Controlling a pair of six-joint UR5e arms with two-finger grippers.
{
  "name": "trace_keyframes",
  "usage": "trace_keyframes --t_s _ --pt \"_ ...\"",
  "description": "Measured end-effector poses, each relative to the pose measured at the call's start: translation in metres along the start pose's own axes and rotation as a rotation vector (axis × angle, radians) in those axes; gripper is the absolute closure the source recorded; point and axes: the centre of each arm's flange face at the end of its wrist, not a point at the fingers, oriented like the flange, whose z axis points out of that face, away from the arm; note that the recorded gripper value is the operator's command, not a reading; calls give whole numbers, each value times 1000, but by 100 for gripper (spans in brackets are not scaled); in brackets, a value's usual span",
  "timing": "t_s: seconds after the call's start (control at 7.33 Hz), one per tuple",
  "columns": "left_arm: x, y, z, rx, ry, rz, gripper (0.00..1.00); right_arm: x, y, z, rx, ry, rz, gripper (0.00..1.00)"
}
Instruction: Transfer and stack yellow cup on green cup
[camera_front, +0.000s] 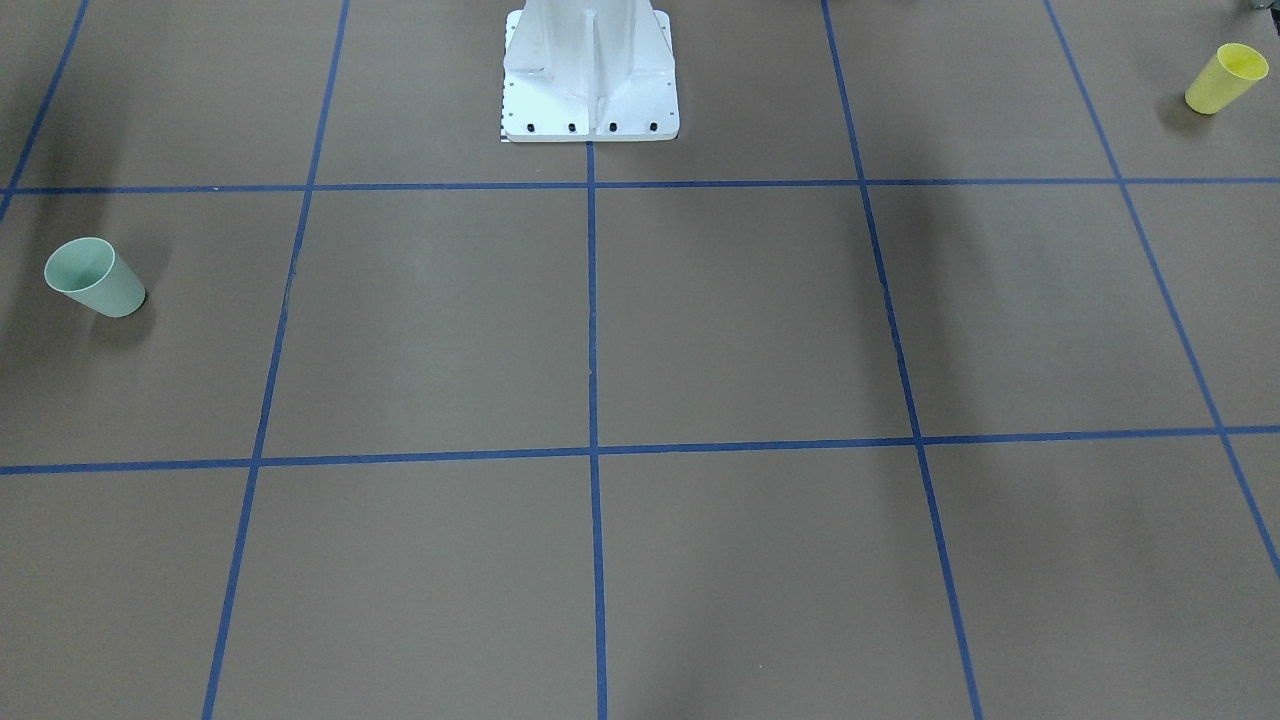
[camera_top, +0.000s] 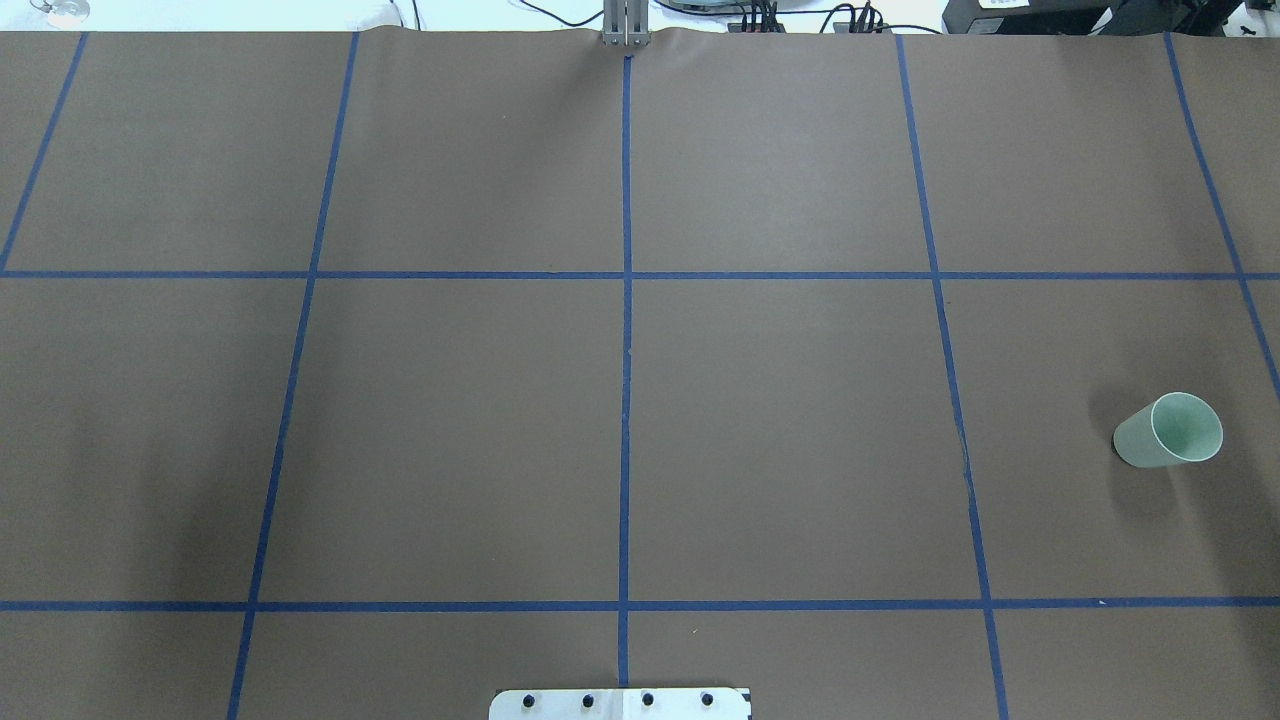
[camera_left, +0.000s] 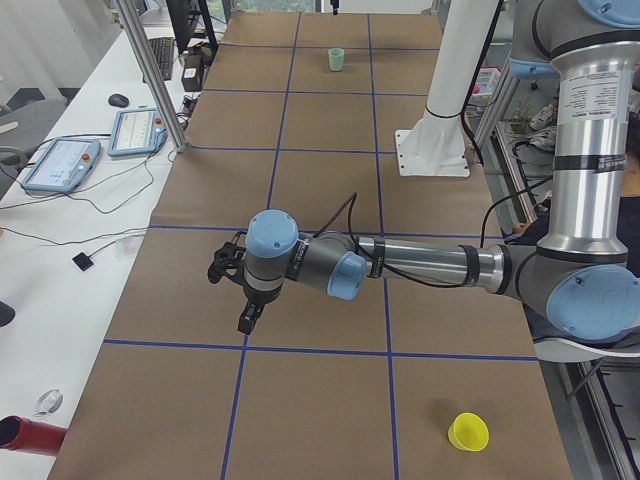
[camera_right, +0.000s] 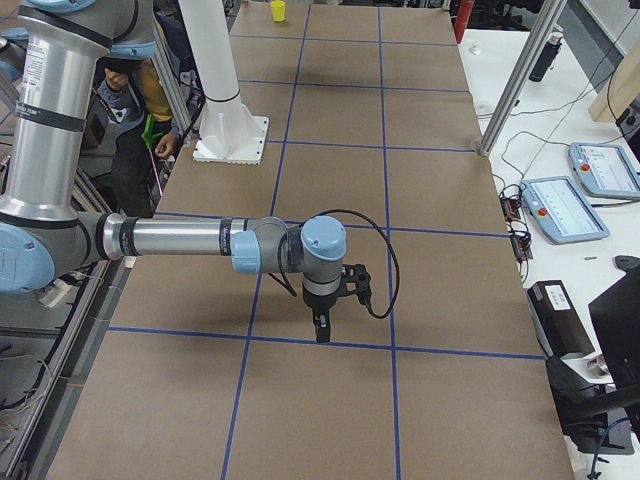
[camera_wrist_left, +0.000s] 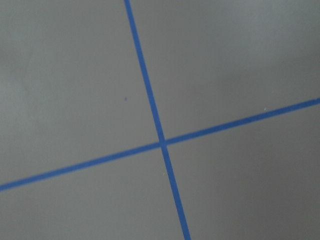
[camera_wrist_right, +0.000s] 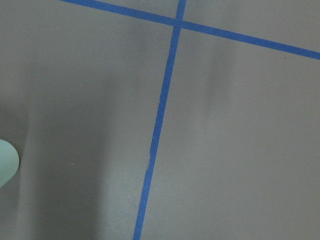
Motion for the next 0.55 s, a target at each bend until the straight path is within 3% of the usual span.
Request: trace_keyframes --t_s 0.27,0.41,0.55 --pt "11 -13 -12 95 -7 37 0 0 0 0 -1 -1 1 0" --pt "18 -23 -23 153 -41 22 0 0 0 0 0 -1 1 0" --pt "23 -33 -34 215 -121 -22 0 0 0 0 0 -1 0 0"
